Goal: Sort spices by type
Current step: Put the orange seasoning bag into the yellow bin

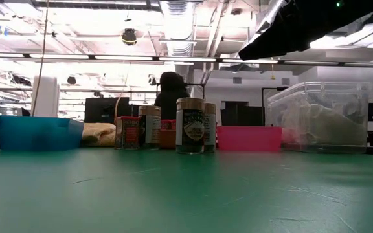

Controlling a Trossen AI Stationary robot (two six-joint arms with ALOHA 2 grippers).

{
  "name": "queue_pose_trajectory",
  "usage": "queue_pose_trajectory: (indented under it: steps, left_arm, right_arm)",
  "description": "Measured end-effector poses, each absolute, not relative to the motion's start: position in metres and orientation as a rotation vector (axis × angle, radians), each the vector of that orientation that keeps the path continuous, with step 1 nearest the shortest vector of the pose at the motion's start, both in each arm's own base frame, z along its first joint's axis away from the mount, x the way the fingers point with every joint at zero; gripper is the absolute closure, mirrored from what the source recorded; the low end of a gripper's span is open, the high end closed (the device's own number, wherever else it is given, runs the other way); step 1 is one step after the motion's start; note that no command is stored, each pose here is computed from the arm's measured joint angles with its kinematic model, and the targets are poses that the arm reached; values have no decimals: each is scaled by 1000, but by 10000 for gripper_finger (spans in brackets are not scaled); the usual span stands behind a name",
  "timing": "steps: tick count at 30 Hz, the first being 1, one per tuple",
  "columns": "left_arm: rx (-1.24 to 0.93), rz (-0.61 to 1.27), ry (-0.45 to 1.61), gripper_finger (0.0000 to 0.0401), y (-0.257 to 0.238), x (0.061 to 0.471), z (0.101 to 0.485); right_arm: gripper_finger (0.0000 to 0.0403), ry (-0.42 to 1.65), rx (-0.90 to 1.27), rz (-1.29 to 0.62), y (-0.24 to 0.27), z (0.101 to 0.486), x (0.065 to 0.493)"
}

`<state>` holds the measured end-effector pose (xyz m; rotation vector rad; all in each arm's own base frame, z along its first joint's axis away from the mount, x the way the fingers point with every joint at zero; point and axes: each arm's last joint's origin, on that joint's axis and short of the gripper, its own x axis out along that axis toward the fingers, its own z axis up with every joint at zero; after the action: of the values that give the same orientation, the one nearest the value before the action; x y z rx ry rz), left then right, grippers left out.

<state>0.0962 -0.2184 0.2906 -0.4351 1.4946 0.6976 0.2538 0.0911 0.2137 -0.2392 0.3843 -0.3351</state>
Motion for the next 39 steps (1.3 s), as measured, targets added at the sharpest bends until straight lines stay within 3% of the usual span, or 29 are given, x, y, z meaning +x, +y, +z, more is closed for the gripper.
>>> queue_pose_trajectory:
  steps: [12, 26, 32, 39]
  left_arm:
    - [-474, 685, 1330, 401, -220, 102, 286]
    - [-538, 579, 1400, 399, -230, 104, 249]
    - [-561, 579, 1388, 374, -231, 105, 249]
    - [-578, 601, 1372, 310, -231, 105, 249]
  right_arm:
    - [101, 390, -243, -335, 91, 213, 254]
    - [101, 389, -236, -336, 91, 213, 254]
    - [101, 389, -235, -337, 91, 213, 254]
    - [101, 388, -234, -337, 91, 213, 254]
